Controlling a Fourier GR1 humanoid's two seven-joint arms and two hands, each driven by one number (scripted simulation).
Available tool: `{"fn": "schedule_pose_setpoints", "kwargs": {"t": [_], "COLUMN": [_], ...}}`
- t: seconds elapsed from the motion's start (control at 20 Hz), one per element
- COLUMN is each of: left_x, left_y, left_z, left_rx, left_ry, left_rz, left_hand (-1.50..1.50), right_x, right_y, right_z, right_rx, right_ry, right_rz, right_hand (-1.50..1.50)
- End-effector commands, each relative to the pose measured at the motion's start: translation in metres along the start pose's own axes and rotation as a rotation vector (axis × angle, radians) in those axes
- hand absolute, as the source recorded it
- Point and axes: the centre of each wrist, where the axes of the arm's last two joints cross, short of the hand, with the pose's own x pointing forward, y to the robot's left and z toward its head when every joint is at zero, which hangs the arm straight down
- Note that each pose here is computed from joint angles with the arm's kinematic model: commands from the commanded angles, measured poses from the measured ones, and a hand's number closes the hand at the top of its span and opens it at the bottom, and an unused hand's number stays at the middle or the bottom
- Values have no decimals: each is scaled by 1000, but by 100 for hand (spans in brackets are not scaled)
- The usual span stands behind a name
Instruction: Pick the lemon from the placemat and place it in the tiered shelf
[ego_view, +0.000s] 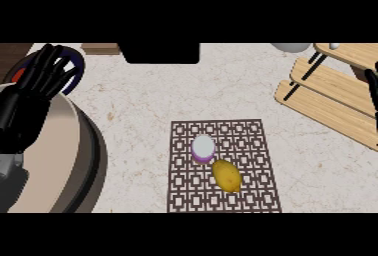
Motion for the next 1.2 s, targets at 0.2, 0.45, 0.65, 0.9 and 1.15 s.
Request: {"fn": "schedule_pose_setpoints", "kwargs": {"t": [0.2,0.45,0.65,0.9,1.15], "left_x": [-96,-108,-119,-118,-126], "left_y": [0,-8,-14,-7,-11], "left_z": [49,54,59,55,65], "left_rx": [160,110,116,145,133], "left_ry": [520,622,652,667,683], "left_rz": [34,107,109,113,114], "left_hand": [0,0,0,0,0], "right_x": [-6,-63,-70,-57,-34], "right_y": [-8,-41,-28,-27,-23], "right_z": [9,51,54,56,46], "right_rx": [191,112,241,465,614], "right_ry": [-54,334,262,258,284], "right_rz": [157,401,348,336,380], "right_hand": [150,150,-150,-150,-150]}}
